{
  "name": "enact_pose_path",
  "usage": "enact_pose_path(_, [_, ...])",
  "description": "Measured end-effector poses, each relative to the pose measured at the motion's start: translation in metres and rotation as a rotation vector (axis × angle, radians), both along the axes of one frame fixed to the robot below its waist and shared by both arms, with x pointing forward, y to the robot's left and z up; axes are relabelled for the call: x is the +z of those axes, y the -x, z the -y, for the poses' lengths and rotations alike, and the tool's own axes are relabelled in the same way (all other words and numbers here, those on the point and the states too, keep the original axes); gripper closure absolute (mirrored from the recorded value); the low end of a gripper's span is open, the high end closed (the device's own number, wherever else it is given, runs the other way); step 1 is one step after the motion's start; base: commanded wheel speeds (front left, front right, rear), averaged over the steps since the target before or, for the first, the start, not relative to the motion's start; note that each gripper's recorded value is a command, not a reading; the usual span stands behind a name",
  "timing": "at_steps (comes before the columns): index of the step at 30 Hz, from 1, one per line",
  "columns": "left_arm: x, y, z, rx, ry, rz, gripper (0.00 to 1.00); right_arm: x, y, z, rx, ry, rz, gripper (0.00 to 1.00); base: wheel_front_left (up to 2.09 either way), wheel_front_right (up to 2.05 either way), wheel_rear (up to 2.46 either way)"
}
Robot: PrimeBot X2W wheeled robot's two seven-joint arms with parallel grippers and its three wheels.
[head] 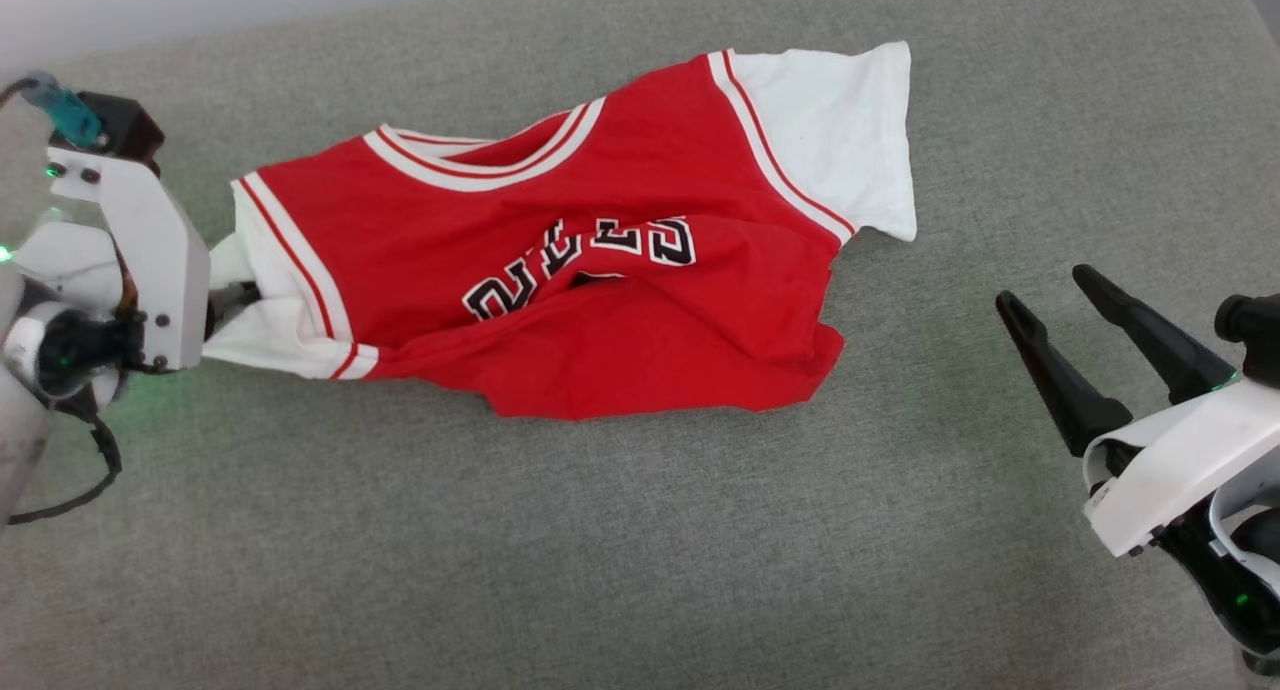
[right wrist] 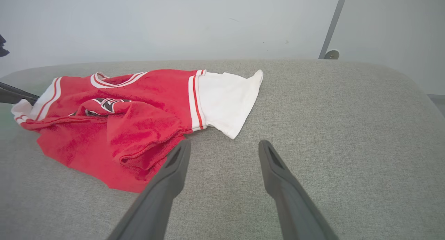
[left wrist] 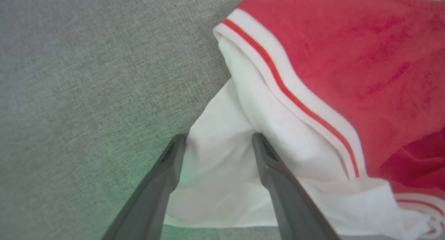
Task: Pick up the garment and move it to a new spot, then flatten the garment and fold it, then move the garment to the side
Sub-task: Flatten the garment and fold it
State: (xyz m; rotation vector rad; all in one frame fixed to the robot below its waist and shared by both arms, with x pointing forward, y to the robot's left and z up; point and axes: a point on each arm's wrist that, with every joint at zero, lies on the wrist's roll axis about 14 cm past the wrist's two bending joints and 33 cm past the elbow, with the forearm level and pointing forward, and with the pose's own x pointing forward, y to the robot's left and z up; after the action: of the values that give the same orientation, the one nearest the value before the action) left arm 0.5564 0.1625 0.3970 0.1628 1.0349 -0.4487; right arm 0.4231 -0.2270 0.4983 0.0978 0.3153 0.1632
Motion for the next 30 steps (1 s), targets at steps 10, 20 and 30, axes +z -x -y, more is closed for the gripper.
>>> enact_pose_path(10, [-0.005,0.001,0.008,-0.01,0.046,-0.025,1.0,0.007,-0.029,-0.003,0.066,0.036,-0.019,0.0,0.0,0.0,0.0])
enact_pose_path(20, [-0.003,-0.007,0.023,-0.029,0.105,0.032,1.0,-0.016,-0.106,-0.006,0.211,0.243,-0.229,0.0,0.0,0.0,0.0])
enact_pose_path(30, [-0.006,-0.005,0.026,-0.057,0.121,0.065,1.0,-0.059,-0.174,-0.018,0.284,0.392,-0.356,0.0,0.0,0.0,0.0])
